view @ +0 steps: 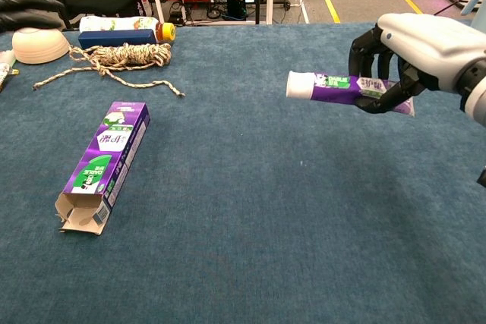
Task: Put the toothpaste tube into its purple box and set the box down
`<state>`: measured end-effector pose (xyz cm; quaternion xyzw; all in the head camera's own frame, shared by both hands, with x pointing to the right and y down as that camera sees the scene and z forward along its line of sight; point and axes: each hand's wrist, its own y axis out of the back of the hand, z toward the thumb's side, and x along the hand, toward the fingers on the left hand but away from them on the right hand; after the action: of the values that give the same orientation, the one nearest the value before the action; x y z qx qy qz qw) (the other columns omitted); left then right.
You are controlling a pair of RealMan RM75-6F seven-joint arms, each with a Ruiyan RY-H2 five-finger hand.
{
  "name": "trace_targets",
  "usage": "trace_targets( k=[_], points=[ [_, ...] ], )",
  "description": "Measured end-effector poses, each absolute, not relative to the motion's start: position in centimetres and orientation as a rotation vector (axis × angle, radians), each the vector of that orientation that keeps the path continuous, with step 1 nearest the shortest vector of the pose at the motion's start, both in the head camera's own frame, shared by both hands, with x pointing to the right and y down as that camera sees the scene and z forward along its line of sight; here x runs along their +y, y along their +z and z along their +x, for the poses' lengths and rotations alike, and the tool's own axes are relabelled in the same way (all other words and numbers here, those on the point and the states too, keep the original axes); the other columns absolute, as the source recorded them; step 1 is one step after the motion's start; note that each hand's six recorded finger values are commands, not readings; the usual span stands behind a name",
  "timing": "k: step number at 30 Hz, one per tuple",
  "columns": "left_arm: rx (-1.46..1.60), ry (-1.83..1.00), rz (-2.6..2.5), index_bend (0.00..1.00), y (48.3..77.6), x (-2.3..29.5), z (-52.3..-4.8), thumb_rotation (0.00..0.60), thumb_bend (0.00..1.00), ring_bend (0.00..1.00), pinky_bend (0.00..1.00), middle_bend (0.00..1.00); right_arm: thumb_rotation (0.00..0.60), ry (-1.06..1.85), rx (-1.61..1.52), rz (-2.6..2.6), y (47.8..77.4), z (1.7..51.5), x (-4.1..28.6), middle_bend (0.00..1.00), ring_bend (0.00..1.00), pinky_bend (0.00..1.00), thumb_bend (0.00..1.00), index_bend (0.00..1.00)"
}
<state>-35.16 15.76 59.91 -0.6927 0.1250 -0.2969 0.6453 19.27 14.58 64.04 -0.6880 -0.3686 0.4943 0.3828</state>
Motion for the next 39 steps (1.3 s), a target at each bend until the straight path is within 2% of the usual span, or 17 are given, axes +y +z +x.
trace_targets(
  k=[9,21,31,39],
  points=[
    [-0.084,-0.474,-1.397,0.0,64.8,14.7,-30.5,0.6,0.09,0.0,0.23,0.0,0.6,1.269,-0.964,-1.728,63.3,19.8,14.1,0.58,0.54,0.58,0.45,0.57],
    [-0.252,-0.452,-1.349,0.0,68.4,14.8,-26.9,0.6,0.1,0.0,0.24,0.0,0.6,1.298,-0.993,-1.714,63.5,21.1,13.5,0.58,0.54,0.58,0.45,0.57],
    [-0.309,-0.499,-1.337,0.0,69.2,14.6,-28.0,0.6,0.1,0.0,0.25,0.0,0.6,1.309,-1.006,-1.704,63.6,21.9,13.0,0.58,0.54,0.58,0.45,0.57],
    [-0.262,-0.519,-1.31,0.0,67.5,13.1,-29.4,0.6,0.1,0.0,0.25,0.0,0.6,1.311,-1.009,-1.705,63.7,22.0,12.9,0.58,0.54,0.58,0.45,0.57]
  ],
)
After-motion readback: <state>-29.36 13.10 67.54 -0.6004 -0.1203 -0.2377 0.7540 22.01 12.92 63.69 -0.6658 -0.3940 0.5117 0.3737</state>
